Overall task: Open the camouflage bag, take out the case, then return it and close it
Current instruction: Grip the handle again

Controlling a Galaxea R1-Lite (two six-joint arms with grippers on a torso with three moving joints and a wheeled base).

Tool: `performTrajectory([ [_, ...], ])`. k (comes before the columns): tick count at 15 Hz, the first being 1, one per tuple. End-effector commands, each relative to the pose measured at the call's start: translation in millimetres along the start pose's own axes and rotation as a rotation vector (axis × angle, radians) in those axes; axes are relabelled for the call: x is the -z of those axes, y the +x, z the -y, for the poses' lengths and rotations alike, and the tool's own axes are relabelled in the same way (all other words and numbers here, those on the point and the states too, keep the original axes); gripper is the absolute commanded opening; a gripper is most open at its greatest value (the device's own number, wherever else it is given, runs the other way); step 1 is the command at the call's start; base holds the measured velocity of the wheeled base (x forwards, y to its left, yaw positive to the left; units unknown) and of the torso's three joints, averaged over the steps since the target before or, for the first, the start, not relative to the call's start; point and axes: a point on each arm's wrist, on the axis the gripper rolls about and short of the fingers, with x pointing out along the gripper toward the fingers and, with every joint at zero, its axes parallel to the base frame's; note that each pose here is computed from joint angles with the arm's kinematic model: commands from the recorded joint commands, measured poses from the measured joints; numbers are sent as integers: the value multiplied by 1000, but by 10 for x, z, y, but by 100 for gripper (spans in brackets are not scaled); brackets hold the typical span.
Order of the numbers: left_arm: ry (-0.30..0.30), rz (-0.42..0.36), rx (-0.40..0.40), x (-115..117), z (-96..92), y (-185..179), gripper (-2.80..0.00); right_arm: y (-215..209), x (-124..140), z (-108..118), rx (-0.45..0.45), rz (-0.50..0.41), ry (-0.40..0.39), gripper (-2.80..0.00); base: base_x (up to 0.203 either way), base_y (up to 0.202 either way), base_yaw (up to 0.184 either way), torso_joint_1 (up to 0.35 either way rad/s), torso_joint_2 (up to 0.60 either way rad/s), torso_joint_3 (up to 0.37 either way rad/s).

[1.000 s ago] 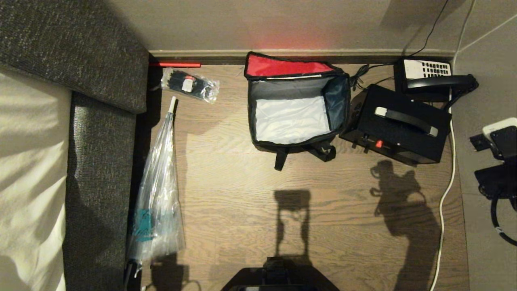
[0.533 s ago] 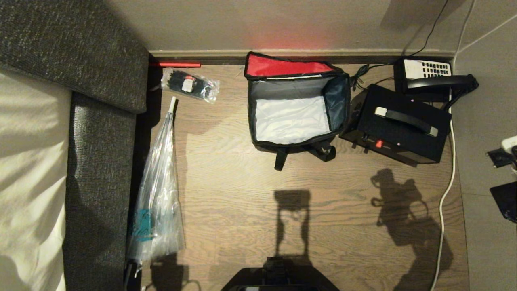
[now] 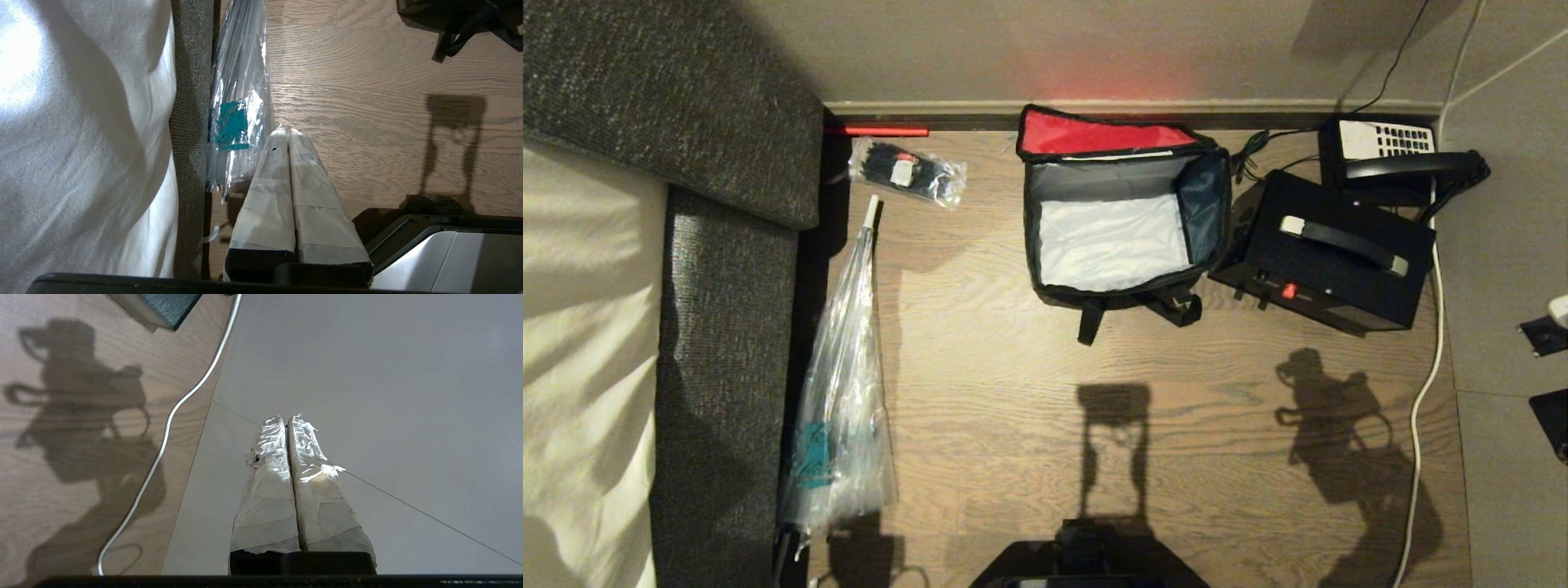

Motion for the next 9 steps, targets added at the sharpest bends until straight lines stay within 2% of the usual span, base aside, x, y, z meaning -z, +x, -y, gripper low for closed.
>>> performTrajectory([
  [1, -1, 0, -1, 2, 0, 0, -280, 54, -14, -58, -11, -16, -23, -280, 0, 0, 0, 0, 0, 0],
  [5, -2, -2, -1, 5, 0, 1, -280, 190, -86, -173, -32, -33, -42, -280, 0, 0, 0, 0, 0, 0],
  [9, -1, 1, -1, 1, 0, -1, -280, 488, -254, -430, -111, -18, -56, -280, 0, 0, 0, 0, 0, 0],
])
